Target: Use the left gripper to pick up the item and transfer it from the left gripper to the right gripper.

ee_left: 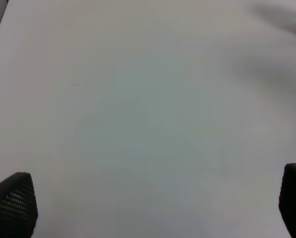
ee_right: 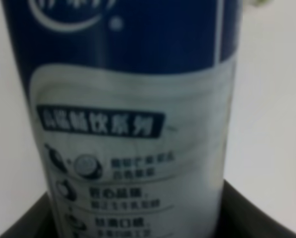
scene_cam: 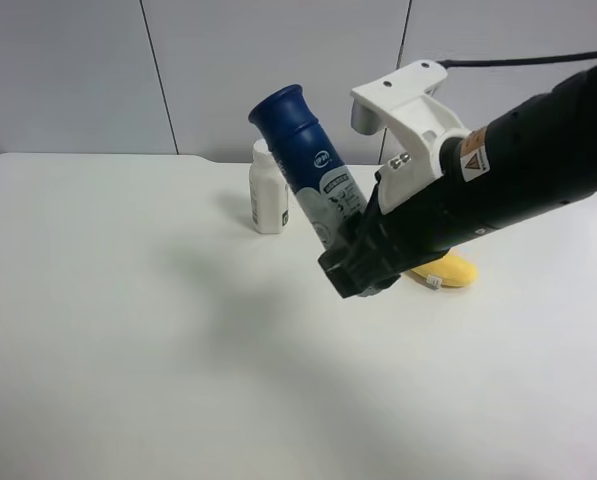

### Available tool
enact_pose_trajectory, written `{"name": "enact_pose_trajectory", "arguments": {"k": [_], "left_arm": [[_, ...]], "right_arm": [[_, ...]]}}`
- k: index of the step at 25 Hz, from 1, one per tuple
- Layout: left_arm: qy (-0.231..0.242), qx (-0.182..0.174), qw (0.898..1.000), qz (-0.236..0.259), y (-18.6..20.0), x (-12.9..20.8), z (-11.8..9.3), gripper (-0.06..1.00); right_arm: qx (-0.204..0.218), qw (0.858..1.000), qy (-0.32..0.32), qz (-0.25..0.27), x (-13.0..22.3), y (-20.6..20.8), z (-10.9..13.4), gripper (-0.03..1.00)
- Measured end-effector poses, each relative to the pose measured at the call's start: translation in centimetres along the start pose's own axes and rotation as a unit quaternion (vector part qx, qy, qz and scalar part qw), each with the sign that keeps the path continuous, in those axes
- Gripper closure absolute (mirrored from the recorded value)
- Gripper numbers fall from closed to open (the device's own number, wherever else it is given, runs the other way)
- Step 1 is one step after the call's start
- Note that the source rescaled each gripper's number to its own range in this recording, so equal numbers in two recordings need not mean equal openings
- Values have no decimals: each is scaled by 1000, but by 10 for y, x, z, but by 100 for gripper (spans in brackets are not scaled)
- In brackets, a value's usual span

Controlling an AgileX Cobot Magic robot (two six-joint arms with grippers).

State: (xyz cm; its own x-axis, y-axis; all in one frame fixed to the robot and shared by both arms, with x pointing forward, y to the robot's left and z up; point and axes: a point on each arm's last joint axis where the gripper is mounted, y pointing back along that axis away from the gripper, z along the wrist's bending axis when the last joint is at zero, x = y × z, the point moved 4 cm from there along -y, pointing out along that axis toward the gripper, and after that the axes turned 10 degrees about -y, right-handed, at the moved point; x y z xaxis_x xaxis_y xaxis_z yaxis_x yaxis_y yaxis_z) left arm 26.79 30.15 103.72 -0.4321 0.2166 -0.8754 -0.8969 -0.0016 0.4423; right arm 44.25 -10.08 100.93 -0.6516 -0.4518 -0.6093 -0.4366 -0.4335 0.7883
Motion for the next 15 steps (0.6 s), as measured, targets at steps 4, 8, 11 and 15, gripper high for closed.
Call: {"name": "enact_pose_trajectory", "arguments": {"k": [4, 8, 11, 15], "left_arm": [[0, 0, 1000, 0, 0, 0, 0, -5], [0, 0, 1000, 0, 0, 0, 0, -5], [0, 0, 1000, 0, 0, 0, 0, -5], [0, 0, 1000, 0, 0, 0, 0, -5]], "right_arm": [[82, 996, -1, 42, -5, 15, -19, 97], [121, 990, -12, 66, -9, 27, -31, 97], [138, 986, -55, 74, -8, 30, -51, 97], [148, 978, -119, 87, -1, 36, -87, 97]]}}
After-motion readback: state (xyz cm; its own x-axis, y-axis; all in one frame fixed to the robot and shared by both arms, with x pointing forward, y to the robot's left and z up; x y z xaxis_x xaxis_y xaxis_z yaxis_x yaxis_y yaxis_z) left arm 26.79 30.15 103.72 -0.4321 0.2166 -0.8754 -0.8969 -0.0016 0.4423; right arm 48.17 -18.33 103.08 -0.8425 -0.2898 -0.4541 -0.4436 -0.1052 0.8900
